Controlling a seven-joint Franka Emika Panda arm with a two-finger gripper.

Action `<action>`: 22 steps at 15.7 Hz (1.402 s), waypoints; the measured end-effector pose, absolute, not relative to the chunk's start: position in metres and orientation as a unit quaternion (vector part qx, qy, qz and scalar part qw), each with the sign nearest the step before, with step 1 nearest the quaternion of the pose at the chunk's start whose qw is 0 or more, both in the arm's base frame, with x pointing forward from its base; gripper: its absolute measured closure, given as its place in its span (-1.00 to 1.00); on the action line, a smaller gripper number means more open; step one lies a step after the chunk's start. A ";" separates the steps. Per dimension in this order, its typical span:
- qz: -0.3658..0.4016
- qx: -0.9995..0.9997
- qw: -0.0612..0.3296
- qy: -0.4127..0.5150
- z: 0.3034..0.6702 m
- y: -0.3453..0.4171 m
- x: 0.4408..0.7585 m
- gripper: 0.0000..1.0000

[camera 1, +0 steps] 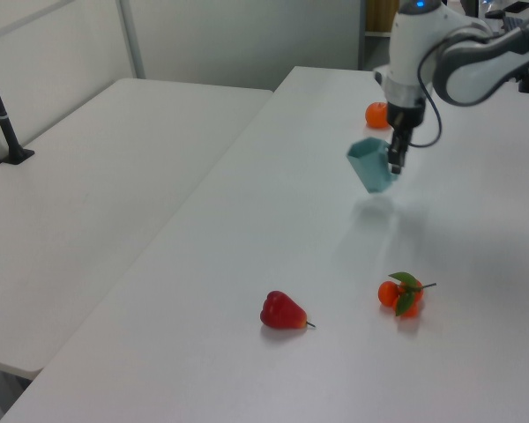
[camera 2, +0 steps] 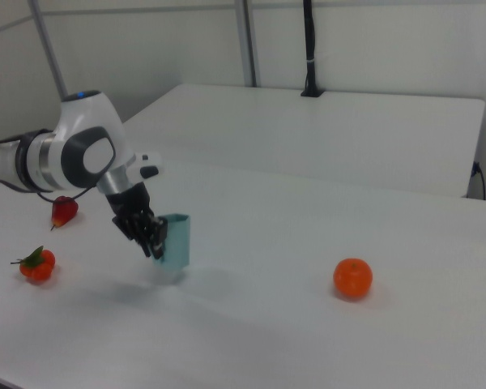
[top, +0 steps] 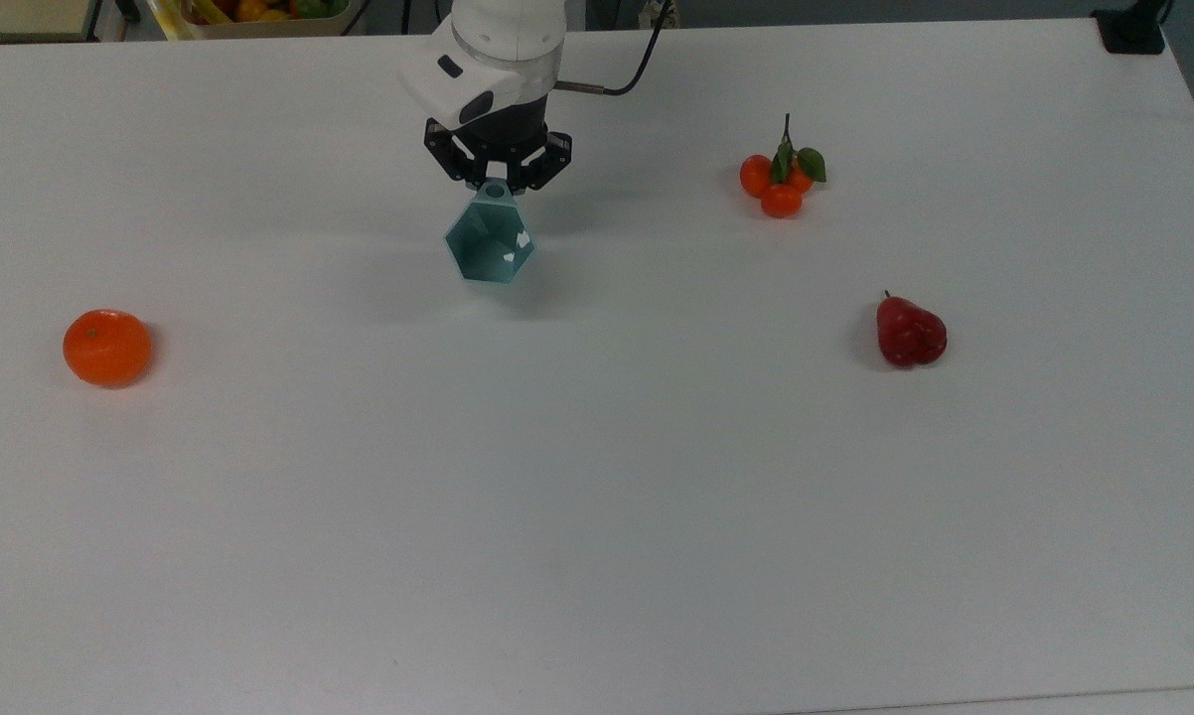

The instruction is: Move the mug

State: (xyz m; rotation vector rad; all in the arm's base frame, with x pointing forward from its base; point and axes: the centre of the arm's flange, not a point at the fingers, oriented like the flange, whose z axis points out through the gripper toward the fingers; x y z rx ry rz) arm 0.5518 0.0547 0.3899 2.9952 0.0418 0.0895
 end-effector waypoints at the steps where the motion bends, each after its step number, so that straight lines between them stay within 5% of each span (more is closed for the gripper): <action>1: 0.022 0.997 0.073 0.009 0.382 0.054 0.545 0.53; 11: 0.037 0.997 0.067 -0.018 0.367 0.056 0.547 0.52; 19: -0.031 0.995 0.090 -0.023 0.378 0.054 0.540 -0.98; 22: 0.000 0.996 0.091 -0.015 0.432 0.057 0.563 -1.00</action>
